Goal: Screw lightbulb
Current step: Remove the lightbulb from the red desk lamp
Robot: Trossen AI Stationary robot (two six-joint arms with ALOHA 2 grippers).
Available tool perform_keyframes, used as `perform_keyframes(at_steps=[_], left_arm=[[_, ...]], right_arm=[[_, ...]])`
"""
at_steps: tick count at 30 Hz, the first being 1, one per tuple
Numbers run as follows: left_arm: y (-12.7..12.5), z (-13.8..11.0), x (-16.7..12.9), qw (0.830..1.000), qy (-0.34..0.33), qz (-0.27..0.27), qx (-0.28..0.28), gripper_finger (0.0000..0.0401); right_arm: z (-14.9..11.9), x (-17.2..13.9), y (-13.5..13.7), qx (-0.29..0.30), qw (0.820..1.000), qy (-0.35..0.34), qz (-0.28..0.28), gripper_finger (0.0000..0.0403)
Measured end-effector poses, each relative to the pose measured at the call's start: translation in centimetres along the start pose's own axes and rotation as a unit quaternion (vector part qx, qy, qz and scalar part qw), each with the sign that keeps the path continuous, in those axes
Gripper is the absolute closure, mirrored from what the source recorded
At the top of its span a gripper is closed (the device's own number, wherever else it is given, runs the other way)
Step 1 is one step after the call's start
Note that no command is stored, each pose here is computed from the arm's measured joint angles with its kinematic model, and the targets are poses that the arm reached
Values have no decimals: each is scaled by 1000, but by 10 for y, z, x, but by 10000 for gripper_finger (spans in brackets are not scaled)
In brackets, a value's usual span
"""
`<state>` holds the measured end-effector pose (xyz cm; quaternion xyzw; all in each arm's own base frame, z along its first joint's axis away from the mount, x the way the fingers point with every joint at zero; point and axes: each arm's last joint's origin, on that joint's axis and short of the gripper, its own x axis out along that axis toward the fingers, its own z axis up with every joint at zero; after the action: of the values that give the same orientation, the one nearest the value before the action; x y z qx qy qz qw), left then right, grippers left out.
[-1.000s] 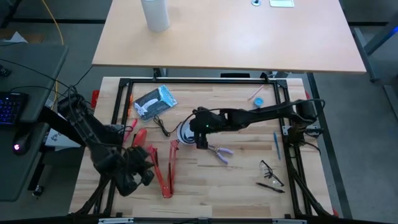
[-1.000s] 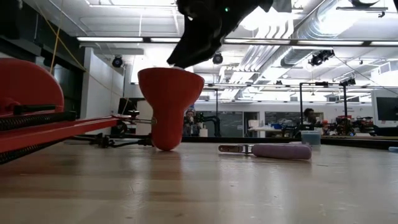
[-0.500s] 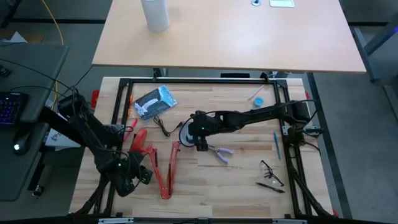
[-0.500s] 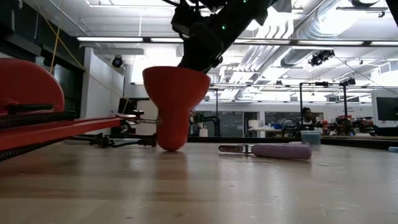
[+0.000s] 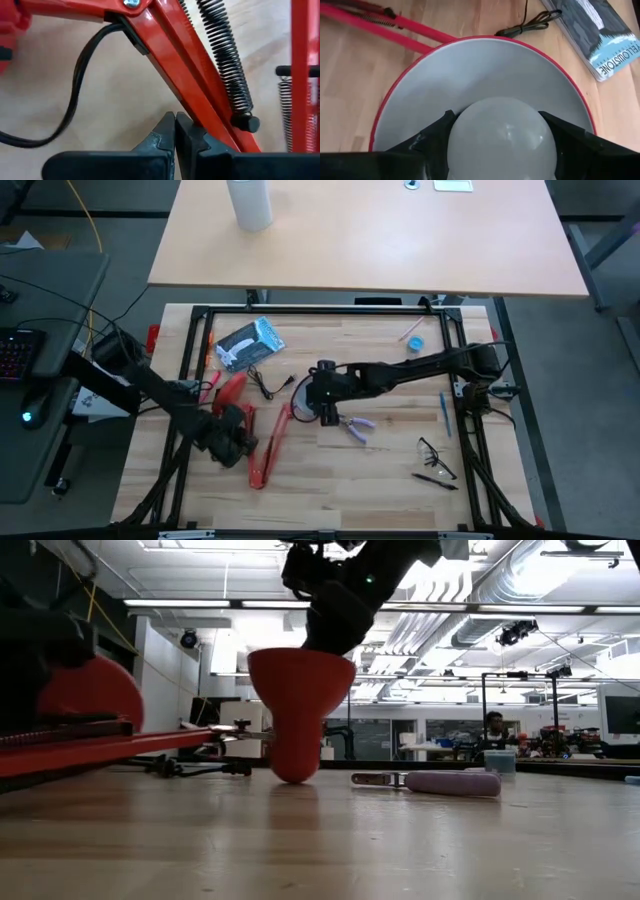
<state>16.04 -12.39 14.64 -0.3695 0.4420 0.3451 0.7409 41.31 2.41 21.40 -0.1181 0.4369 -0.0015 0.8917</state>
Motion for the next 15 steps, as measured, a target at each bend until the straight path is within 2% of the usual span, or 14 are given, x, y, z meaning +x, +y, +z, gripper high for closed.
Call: perform_keyframes(at_steps=[8, 15], left_arm=[[-4, 25, 9, 998, 0, 9, 65, 401], [-9, 38, 13, 996, -2, -4, 91, 401]], right_arm=[[-2, -16, 4, -11, 999, 22, -22, 154], [1, -43, -6, -4, 999, 9, -34, 156]])
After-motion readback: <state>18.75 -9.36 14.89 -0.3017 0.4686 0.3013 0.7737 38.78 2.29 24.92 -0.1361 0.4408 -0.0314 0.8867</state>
